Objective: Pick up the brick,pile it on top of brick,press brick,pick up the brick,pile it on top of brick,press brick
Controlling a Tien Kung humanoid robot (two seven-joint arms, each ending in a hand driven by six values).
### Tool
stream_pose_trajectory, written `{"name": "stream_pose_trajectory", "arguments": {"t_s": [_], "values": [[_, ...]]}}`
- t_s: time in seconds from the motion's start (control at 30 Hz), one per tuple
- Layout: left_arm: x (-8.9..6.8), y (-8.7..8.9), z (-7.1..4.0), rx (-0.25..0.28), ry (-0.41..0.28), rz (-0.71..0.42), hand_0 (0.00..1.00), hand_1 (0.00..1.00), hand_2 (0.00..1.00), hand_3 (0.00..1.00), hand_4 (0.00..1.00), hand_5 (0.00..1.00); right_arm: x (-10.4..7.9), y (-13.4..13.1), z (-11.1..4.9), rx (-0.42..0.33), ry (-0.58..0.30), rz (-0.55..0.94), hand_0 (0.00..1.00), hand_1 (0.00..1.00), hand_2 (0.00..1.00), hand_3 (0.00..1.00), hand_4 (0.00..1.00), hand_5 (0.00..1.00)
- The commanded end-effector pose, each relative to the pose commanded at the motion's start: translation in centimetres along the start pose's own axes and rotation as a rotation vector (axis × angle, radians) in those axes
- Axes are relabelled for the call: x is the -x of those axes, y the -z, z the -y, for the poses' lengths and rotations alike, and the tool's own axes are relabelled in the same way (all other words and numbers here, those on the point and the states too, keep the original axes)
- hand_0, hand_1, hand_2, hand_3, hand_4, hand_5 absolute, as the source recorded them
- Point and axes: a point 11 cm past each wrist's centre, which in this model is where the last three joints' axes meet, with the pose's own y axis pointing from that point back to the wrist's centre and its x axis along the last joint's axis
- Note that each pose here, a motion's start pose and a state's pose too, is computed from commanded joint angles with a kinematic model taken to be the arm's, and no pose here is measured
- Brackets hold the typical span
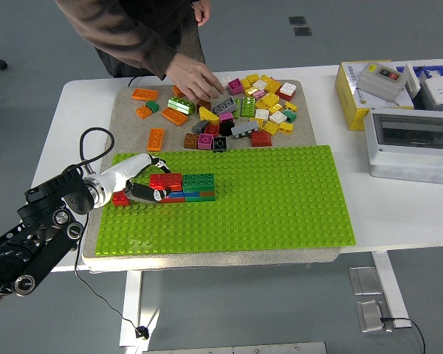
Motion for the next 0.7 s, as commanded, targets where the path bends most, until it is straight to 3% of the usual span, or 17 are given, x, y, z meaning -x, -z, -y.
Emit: {"name": "stream_pose_trajectory", "arguments": {"t_s": [0.7], "values": [[0.15, 0.19, 0.06, -0.005, 0.008, -0.002, 0.998, 0.980, 0.955, 0.699, 0.647, 0.223, -0.01, 0.01, 0.00, 0.000, -0.001, -0.003, 0.698, 0.642, 0.586, 0.761, 0.599, 0.998]]}}
